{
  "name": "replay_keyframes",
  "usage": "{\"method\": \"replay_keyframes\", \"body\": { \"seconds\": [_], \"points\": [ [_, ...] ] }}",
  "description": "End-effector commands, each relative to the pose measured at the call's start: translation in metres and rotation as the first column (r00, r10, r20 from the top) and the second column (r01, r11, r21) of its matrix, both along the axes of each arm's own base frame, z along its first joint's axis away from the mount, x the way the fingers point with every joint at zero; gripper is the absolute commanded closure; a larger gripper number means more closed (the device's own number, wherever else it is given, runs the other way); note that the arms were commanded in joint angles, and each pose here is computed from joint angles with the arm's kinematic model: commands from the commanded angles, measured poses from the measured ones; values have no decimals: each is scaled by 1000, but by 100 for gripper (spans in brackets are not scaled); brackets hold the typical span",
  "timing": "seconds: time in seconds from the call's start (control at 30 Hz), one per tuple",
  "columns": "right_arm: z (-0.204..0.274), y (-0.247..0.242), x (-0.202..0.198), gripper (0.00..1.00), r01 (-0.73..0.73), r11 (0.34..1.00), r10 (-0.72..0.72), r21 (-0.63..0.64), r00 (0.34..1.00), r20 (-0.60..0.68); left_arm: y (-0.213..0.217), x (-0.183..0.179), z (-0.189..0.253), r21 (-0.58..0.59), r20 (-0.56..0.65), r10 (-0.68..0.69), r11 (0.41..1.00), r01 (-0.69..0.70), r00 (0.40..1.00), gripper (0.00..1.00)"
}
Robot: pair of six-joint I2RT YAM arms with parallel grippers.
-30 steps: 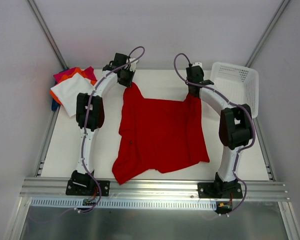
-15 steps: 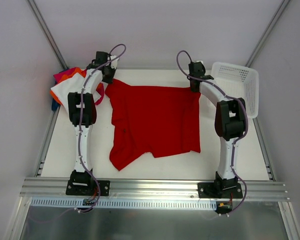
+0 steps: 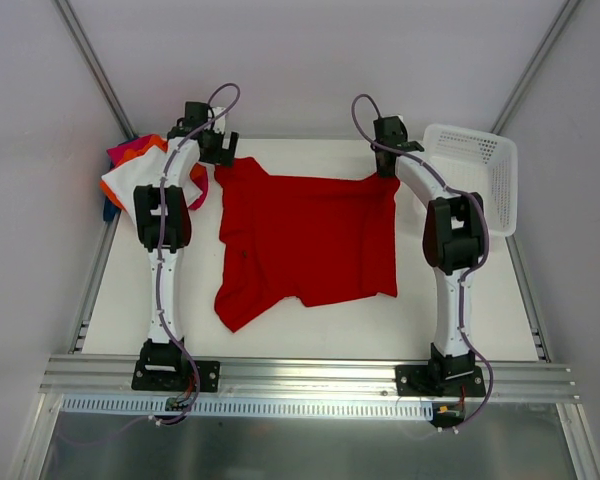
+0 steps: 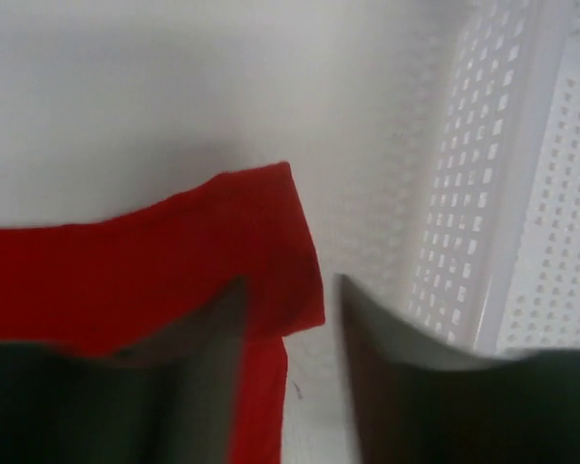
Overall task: Fold and stack the t-shirts
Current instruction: Flatten the tshirt out
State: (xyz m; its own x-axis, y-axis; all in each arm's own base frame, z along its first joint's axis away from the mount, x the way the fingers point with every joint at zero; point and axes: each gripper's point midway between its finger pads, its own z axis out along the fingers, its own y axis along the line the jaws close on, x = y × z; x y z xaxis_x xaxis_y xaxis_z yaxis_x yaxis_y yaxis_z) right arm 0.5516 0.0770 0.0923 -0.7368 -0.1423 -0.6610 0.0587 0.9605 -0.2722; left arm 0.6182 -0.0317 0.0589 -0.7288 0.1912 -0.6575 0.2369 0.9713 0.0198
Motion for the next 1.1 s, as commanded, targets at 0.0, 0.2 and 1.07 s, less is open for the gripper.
{"method": "replay_keyframes", "body": {
  "seconds": [0.0, 0.2, 1.07],
  "points": [
    [14, -22, 2, 34, 60, 994, -61, -92, 998, -3, 3, 17, 60, 27, 132, 74, 997, -78, 988, 1],
    [44, -39, -7, 1, 139, 979, -133, -147, 990, 51, -22, 6, 175, 87, 332, 54, 992, -88, 942, 1],
    [32, 30, -248, 100, -33, 951, 41, 307, 999, -22, -144, -258, 18, -22, -172, 187, 981, -193, 967, 6]
  ]
}}
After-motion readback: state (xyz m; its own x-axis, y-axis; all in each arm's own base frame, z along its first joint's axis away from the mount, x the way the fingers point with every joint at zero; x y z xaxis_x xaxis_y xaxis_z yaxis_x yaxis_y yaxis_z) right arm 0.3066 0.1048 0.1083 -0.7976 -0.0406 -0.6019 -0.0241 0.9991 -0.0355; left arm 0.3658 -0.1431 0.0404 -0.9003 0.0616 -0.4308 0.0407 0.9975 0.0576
